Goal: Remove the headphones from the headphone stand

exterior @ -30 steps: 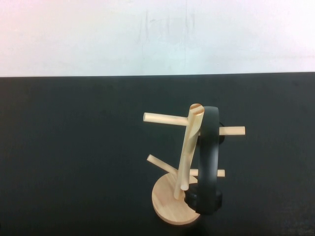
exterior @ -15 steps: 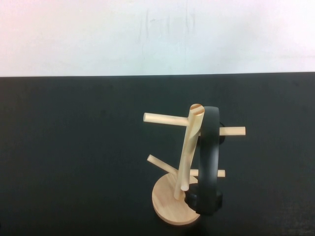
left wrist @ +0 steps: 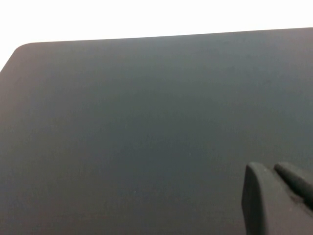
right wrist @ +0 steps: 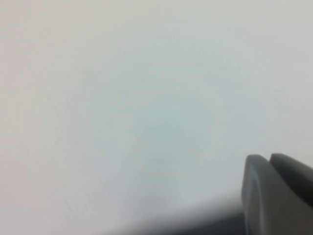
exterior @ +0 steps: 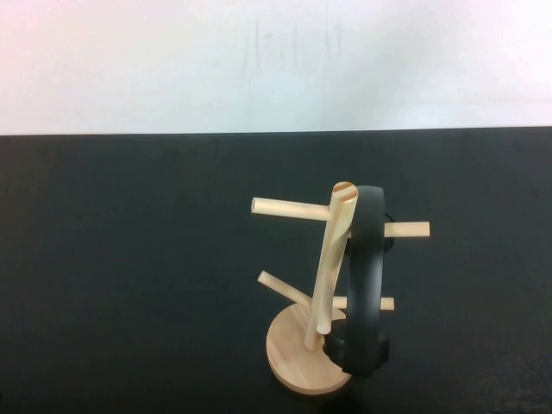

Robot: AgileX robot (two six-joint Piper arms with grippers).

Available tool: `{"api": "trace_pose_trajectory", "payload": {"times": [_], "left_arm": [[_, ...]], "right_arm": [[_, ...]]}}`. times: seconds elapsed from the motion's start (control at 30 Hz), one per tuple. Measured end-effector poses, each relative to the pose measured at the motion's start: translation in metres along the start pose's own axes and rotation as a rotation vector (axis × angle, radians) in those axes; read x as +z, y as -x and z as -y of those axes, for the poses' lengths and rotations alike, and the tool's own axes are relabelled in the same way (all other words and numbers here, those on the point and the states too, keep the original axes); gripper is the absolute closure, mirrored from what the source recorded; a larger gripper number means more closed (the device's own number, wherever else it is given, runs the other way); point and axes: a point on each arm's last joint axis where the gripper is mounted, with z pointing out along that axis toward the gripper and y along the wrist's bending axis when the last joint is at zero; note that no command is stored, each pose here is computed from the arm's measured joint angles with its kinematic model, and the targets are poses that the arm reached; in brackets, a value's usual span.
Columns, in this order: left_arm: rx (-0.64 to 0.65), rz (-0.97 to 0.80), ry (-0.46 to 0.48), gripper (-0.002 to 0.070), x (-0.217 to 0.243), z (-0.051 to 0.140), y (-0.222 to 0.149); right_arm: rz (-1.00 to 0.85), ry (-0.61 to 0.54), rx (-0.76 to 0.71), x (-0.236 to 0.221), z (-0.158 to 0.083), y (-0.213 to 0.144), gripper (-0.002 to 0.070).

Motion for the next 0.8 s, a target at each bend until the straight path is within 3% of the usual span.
{"api": "trace_pose_trajectory", "payload": {"times": [0.17,0.33,0.5,0.6,0.8], "left_arm": [[0.000,0.000,0.000,0.0673,0.000,0.000,0.000],[0.000,0.000,0.000,0.0673,0.000,0.000,0.000],[0.000,0.000,0.000,0.0673,0.000,0.000,0.000],[0.000,0.000,0.000,0.0673,0.000,0.000,0.000],[0.000,0.000,0.000,0.0673,0.000,0.000,0.000]], "right_arm": [[-0.365,-0.134,-0.129,0.035,0.017,-0.033,0.0684],[-0.746,-0.100,-0.138,0.054,0.024,-0.076,0.0684],[-1.042,0.234,-0.058,0.062,0.014,-0.127,0.0684],[-1.013,0.460,0.035,0.069,0.000,-0.137,0.0684],[-0.950,0.707,0.071,0.079,-0.024,-0.145,0.0654]]}}
